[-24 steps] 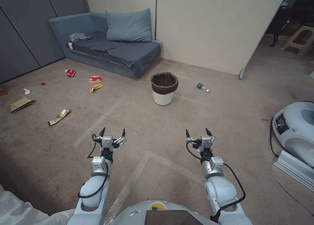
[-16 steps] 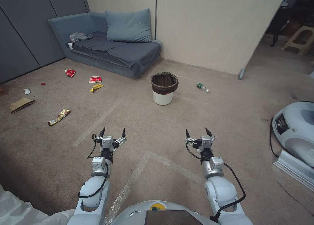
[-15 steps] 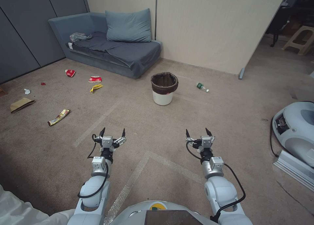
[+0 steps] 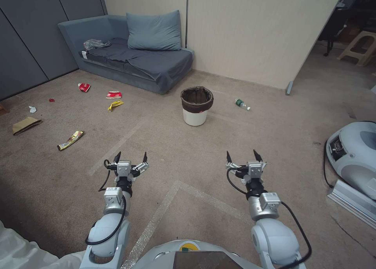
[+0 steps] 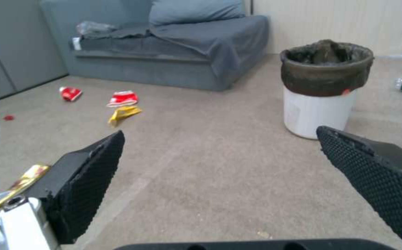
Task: Pick up the trash bin, then pick up the garbage from the floor and place it into the trash bin.
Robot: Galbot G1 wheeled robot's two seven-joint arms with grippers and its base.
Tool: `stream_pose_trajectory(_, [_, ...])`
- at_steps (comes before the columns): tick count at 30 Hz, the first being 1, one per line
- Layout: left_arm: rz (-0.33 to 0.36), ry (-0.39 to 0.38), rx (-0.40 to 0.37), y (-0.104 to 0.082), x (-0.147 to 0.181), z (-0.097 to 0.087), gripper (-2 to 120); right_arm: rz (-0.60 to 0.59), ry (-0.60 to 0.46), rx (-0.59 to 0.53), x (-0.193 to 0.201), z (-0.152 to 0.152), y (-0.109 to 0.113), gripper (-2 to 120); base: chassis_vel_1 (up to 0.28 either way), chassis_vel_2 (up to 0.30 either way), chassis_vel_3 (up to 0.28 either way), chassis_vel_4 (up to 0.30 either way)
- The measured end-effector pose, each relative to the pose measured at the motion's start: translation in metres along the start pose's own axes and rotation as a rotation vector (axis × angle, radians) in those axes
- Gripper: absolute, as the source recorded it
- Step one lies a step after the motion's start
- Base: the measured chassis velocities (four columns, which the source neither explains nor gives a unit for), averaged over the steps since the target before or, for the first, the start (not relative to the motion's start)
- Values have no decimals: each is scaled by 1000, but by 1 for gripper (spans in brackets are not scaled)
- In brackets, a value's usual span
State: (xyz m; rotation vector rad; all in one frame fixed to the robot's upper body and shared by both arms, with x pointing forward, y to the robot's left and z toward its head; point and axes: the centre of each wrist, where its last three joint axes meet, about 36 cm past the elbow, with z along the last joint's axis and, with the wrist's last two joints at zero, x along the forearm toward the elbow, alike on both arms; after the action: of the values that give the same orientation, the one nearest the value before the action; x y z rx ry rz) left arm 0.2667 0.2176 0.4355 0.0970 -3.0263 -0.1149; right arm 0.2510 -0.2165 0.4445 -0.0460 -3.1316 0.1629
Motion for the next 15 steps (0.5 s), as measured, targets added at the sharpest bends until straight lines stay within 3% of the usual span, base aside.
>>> stream_pose_trajectory(1, [0,0,0,0,0,0,100,0,0,0,0,0,0,100,0,0,0,0])
stream_pose_trajectory(8, [-63,39,2,-2,36,-56,100,52,-35,27,33,-57,-2,100,0,0,0,0])
stream_pose_trajectory(11, [-89,74,-1,-2,48,-70,100,58,-28,31,36,-61,-2,100,0,0,0,0])
stream_pose_trajectory(15, [-98,125,-4,-5,53,-69,100,58,-28,31,37,-61,-2,100,0,0,0,0])
